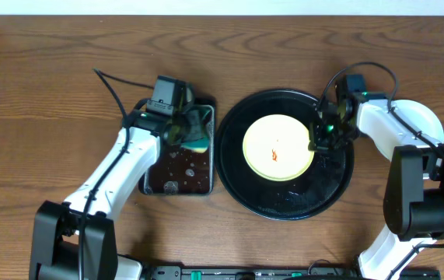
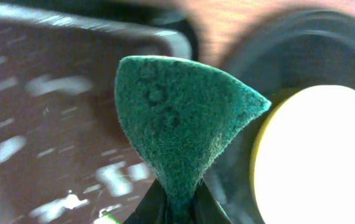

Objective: Clean dirty plates on tray and stack at the side
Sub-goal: 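Scrub the yellow plate with the sponge in the left gripper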

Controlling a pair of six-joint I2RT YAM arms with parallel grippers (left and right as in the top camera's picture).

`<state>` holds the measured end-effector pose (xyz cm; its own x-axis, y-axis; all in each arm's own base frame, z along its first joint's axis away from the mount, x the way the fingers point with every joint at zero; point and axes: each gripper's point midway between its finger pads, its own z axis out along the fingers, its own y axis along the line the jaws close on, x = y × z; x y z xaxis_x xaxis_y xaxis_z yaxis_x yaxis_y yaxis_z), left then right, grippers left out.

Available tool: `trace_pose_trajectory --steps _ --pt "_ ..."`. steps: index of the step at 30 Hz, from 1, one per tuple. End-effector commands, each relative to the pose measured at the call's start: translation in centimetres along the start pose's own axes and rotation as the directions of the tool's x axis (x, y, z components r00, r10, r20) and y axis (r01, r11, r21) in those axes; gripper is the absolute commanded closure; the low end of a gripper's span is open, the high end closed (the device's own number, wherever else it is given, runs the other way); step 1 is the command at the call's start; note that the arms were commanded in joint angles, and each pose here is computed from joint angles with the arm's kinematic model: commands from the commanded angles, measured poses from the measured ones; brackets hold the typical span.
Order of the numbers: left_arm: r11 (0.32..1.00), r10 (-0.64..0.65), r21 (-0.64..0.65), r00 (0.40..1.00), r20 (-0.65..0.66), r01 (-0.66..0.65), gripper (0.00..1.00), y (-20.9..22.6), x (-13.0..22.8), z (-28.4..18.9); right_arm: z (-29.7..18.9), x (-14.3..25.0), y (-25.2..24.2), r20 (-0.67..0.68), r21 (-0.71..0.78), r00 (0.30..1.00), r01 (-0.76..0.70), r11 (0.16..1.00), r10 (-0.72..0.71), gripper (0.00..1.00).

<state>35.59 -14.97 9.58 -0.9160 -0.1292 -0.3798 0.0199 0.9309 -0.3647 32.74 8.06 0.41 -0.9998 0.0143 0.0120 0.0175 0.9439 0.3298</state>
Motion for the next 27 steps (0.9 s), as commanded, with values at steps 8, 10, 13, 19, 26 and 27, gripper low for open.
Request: trace_pose_trajectory --steps 8,10,13,19,26,27 --pt "0.925 0.233 0.288 0.968 0.089 -0.249 0.92 -13.7 2.6 1.3 2.0 2.3 0.2 -0.033 0.001 0.999 0.041 0.999 -0.041 0.99" --pt "0.916 0.240 0.307 0.966 0.094 -0.257 0.92 -15.4 3.5 2.3 2.0 2.3 0.2 -0.033 0.000 0.999 0.041 0.999 -0.041 0.99" --pt "0.915 0.224 0.326 0.972 0.075 -0.236 0.92 -17.2 5.0 4.5 2.0 2.3 0.2 -0.033 0.001 0.999 0.041 0.999 -0.041 0.99" --pt "0.929 0.156 0.339 0.988 0.003 -0.148 0.92 -18.0 7.5 8.9 2.0 2.3 0.2 -0.033 0.000 0.999 0.041 0.999 -0.041 0.99" --pt "0.977 0.157 0.163 0.983 -0.093 -0.141 0.92 -12.7 9.8 13.4 2.0 2.3 0.2 -0.033 0.000 0.999 0.041 0.999 -0.041 0.99" --pt "0.984 0.145 0.122 0.984 -0.104 -0.132 0.92 -11.6 9.8 13.6 2.0 2.3 0.2 -0.033 0.000 0.999 0.041 0.999 -0.041 0.99"
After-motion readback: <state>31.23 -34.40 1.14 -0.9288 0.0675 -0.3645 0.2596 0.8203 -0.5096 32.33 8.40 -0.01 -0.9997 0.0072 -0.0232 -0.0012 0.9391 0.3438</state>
